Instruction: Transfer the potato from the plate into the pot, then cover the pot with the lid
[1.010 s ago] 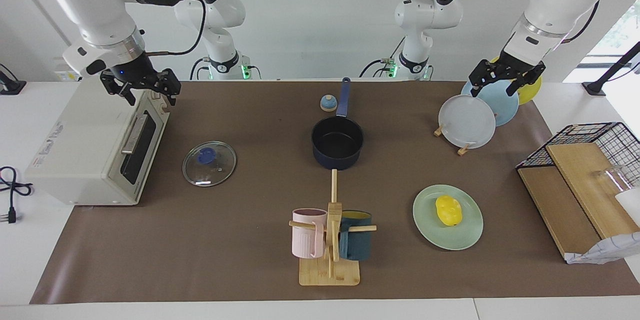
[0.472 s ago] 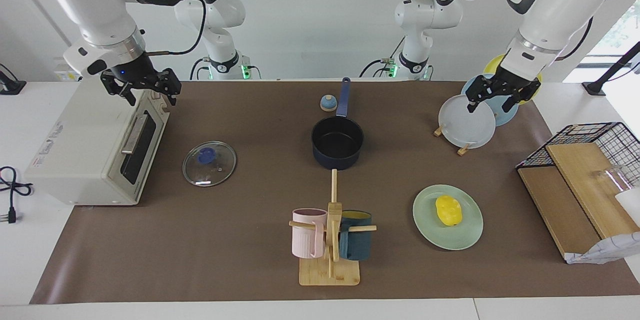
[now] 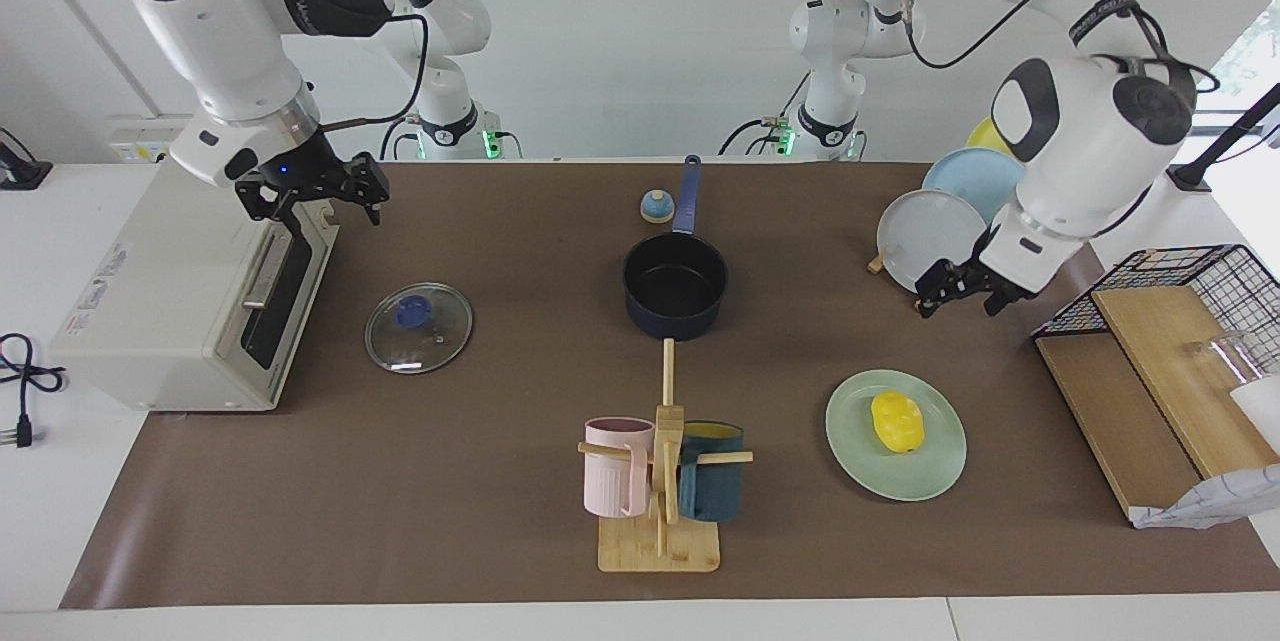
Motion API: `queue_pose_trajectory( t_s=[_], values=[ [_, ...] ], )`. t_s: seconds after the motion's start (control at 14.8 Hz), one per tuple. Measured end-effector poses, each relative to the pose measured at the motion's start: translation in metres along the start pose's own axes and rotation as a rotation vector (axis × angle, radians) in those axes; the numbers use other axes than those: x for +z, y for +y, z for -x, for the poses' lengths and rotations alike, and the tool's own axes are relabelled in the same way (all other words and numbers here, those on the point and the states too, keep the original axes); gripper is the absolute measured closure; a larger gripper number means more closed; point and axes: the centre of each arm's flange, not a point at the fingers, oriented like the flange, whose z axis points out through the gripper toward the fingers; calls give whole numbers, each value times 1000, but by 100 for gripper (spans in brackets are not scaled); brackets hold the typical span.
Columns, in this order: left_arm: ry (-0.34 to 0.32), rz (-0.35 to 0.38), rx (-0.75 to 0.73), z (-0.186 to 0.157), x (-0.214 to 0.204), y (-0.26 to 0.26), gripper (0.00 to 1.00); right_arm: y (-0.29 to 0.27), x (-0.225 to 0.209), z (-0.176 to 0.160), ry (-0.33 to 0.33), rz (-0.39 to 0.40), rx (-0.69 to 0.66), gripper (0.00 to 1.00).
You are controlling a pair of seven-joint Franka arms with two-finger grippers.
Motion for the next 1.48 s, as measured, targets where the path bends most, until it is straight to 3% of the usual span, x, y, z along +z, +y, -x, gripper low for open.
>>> queue_pose_trajectory(
  t_s=[0.27,0.61,0.88,0.94,1.28,1.48],
  values=[
    [-6,-8,25,-30,61,16,0,-8,94,1,37,6,-107,0],
    [17,-35,51,-39,76,23,0,-16,167,23,41,5,-136,0],
    [18,-41,59,-38,85,26,0,-19,181,30,37,4,-139,3],
    [20,-45,60,-38,89,25,0,-19,182,31,37,3,-138,9],
    [20,-48,58,-33,106,23,0,-19,192,36,56,6,-128,11],
    [20,-48,54,-33,106,23,10,-19,196,37,53,5,-127,14]
  ],
)
